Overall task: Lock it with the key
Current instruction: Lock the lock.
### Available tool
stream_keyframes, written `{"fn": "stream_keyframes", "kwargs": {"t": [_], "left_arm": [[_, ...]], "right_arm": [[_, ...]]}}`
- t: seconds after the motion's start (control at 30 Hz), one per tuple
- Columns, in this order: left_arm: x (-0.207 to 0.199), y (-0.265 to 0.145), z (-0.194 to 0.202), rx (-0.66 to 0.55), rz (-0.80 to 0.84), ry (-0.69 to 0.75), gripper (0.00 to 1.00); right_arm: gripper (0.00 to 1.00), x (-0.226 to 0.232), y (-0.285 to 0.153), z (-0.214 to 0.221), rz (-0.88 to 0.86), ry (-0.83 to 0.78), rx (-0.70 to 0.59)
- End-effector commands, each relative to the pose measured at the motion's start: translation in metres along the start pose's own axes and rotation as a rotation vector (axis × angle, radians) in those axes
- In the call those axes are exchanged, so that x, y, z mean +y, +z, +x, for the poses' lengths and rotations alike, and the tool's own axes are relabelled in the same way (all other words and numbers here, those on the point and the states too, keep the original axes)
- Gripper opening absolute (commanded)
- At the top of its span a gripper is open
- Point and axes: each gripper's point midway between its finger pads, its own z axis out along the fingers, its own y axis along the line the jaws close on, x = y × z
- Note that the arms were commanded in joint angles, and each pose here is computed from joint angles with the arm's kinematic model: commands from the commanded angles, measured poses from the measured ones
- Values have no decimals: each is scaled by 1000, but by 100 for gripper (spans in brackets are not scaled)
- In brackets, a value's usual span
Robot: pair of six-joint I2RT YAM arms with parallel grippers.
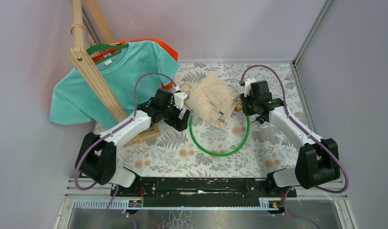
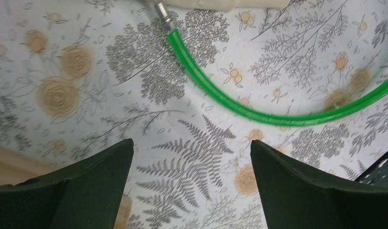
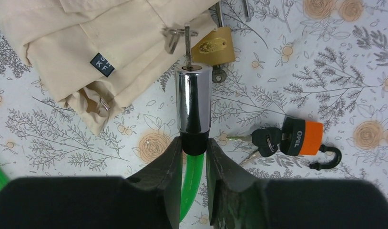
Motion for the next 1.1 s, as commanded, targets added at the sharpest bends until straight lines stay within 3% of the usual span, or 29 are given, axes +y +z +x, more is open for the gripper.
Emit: {"fn": "stream_keyframes", "kwargs": {"t": [0.0,0.17,0.77,1.07], "left_arm": [[-13,26,-15,9,55,-129,99],[-12,55,-7,38,46,-151,97],[11,103,-3,32,-81,-162,69],[0,107,-7,-40,-16,-171,44]], "right_arm": [[0,0,-5,-27,12,66,-139],[0,2,0,-25,0,74,-148],[0,6,12,-16,-45,66,-121],[0,9,11,-18,-84,69,-136]]}}
